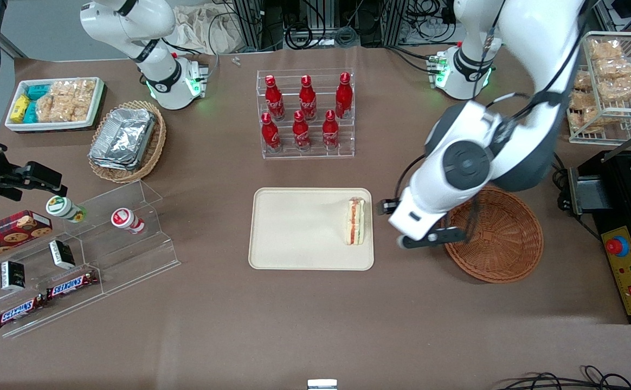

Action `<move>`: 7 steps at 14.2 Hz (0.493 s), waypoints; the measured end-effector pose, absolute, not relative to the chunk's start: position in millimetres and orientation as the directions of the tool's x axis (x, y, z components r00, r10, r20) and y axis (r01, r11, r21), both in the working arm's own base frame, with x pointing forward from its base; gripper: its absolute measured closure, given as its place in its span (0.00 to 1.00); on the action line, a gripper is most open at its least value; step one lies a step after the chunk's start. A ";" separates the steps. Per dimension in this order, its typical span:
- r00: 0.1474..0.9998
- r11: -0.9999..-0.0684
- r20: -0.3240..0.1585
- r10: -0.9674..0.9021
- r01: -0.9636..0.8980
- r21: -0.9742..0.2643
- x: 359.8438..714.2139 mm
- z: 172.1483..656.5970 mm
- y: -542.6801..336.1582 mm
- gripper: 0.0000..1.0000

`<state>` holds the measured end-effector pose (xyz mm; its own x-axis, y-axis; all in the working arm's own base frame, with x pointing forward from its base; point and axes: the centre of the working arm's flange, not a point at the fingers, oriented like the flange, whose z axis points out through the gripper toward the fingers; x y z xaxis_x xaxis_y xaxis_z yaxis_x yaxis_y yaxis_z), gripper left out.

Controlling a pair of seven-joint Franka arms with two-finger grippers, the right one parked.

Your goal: Place sandwich from basket to tray

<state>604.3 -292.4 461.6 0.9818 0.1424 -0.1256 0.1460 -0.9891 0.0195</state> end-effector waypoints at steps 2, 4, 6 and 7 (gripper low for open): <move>0.986 -0.997 -0.144 0.083 0.083 -0.008 599.3 488.7 -259.8 0.00; 0.987 -1.000 -0.159 0.018 0.016 -0.014 598.7 508.7 -216.8 0.00; 0.985 -0.999 -0.169 -0.036 -0.038 -0.011 597.7 518.1 -167.0 0.00; 0.983 -0.998 -0.175 -0.062 -0.066 -0.012 593.9 519.4 -145.8 0.00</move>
<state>593.9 -145.8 519.4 0.9826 -0.0624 -0.1749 -0.0655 -0.9978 -0.0124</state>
